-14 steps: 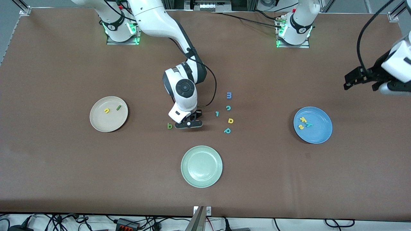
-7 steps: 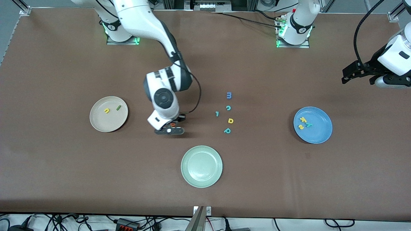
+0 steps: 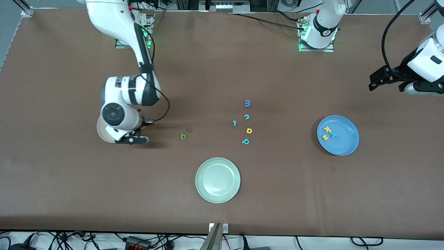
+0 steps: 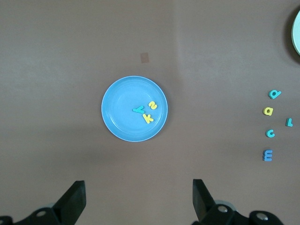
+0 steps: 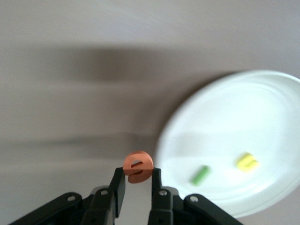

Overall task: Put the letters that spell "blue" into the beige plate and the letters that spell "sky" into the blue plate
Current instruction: 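Carry the orange e to the beige plate and open the right gripper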

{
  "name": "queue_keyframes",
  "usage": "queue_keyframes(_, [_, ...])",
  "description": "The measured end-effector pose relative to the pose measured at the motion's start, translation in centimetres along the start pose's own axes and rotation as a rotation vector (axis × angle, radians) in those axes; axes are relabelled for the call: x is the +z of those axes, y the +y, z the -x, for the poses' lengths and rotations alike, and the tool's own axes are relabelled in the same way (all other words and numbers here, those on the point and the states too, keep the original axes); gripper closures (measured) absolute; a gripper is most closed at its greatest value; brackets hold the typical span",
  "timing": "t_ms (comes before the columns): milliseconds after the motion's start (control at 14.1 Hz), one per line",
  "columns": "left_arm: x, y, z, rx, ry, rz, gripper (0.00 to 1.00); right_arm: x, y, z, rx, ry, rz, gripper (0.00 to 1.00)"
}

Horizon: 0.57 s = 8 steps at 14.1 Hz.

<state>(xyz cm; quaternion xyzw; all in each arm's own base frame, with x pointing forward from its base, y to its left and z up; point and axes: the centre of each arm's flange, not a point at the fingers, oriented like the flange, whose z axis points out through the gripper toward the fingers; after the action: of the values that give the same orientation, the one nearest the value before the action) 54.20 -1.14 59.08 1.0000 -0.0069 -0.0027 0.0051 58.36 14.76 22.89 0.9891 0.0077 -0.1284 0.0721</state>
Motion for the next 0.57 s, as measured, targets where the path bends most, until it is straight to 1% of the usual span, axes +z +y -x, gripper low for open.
queue_keyframes(142, [0.0,0.1,0.0,0.002,0.0,0.0,0.0,1.3,4.0,0.5,0.004,-0.032,0.01,0.73])
queue_keyframes(354, [0.0,0.5,0.0,0.01,0.0,0.0,0.0,3.3,8.3,0.9,0.006,-0.067,0.002,0.73])
queue_keyframes(495, [0.0,0.5,0.0,0.01,0.0,0.0,0.0,4.1,9.3,0.9,0.008,-0.064,0.003,0.73])
queue_keyframes(566, [0.0,0.5,0.0,0.01,0.0,0.0,0.0,4.3,9.2,0.9,0.006,-0.06,0.006,0.69])
